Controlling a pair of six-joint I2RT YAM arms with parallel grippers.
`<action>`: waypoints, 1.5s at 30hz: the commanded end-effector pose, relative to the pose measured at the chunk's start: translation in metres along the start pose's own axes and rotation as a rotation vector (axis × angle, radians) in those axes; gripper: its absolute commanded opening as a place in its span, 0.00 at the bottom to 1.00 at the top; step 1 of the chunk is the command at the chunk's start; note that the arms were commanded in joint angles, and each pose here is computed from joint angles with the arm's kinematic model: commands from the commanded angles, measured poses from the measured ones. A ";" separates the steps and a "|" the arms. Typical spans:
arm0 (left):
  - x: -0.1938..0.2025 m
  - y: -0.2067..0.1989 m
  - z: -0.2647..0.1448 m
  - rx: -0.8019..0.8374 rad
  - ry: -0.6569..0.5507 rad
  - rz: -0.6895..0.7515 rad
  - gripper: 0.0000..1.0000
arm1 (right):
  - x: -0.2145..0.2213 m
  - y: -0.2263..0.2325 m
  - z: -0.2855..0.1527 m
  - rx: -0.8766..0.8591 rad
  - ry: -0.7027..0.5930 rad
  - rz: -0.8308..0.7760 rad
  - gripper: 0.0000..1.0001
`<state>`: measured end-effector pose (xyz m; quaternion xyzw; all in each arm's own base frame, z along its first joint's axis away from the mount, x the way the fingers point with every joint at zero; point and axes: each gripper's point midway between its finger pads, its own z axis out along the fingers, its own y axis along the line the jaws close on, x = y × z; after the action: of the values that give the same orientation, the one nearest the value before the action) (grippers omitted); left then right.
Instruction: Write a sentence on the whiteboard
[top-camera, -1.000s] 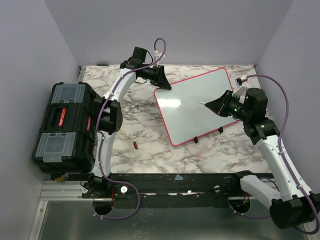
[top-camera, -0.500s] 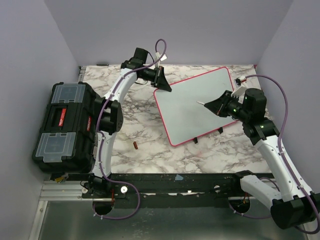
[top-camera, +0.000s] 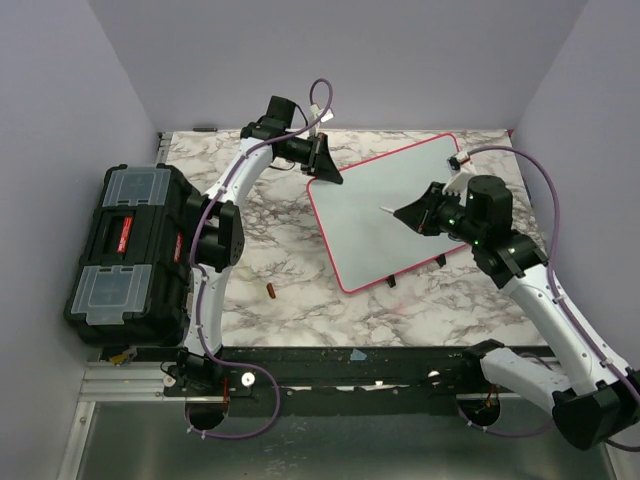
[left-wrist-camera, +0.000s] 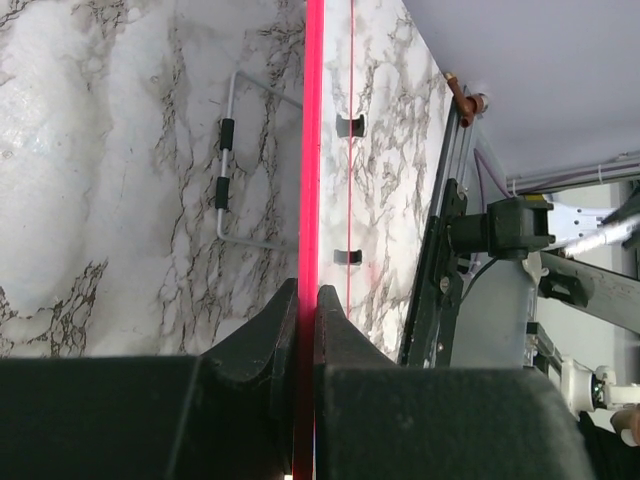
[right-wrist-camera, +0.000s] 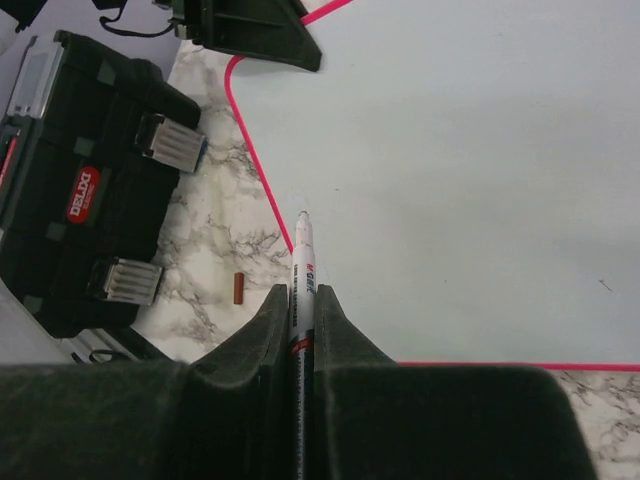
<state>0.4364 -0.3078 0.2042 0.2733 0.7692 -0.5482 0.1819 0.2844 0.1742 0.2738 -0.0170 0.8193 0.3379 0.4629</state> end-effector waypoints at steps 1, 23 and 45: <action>-0.009 -0.005 0.002 -0.069 -0.024 0.142 0.00 | 0.000 0.011 0.013 0.058 -0.009 -0.057 0.01; 0.000 0.009 0.001 -0.065 -0.016 0.191 0.00 | 0.024 0.053 0.092 0.106 0.009 -0.230 0.01; -0.001 0.011 0.001 -0.058 -0.031 0.185 0.00 | 0.011 0.053 0.133 0.192 -0.064 -0.254 0.01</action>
<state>0.4355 -0.3032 0.1985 0.2760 0.7699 -0.5409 0.1961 0.3452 0.2888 0.2314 -0.0773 0.8394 0.2060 0.4970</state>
